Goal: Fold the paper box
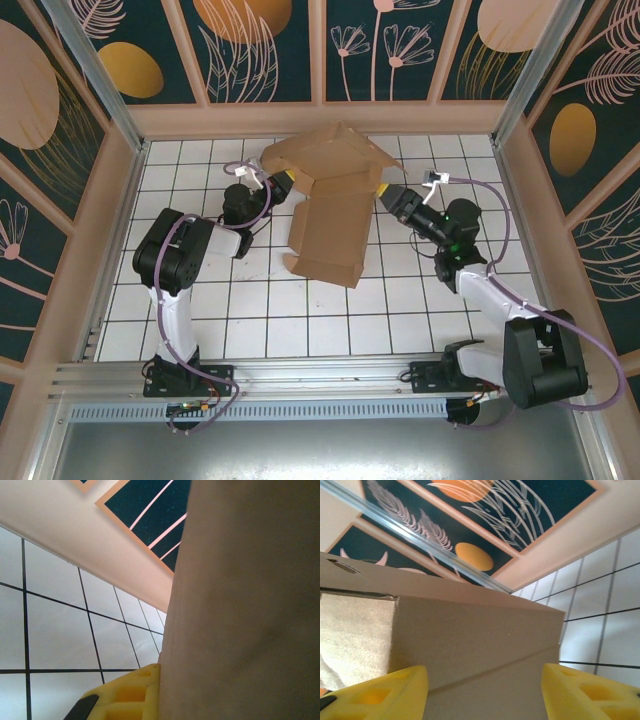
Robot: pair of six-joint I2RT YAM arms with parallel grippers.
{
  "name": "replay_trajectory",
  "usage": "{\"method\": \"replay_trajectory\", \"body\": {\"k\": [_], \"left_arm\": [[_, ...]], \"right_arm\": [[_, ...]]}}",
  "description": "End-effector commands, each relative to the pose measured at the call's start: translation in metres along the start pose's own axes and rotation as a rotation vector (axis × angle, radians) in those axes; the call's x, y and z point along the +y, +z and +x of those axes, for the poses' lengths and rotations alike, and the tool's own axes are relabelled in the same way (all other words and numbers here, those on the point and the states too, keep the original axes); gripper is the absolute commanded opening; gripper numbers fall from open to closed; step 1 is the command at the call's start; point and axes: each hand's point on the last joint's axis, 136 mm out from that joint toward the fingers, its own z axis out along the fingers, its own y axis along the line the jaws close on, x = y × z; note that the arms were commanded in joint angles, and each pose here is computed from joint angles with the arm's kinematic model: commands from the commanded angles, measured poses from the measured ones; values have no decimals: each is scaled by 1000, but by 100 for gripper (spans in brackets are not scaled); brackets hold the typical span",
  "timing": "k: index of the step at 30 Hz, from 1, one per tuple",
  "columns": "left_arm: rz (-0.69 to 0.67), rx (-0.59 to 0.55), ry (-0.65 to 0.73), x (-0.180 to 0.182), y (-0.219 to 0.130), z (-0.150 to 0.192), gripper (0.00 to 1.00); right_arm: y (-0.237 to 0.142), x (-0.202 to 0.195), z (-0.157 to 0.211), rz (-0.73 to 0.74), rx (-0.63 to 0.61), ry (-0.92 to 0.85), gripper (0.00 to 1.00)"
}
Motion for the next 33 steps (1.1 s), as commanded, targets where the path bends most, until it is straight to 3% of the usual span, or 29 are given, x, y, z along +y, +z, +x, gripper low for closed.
{"method": "replay_trajectory", "body": {"k": [1,10,33], "left_arm": [[54,-35,16,-12,2,-9,0],[19,-30,15,-4,4,-7,0],[-27,2,69,9,4,2,0]], "right_arm": [[-3,33,-23,-96,-106,-50,61],[-19,34,-32,-32,-180,-104,62],[13,2,-20,133,-74,-47,51]]}}
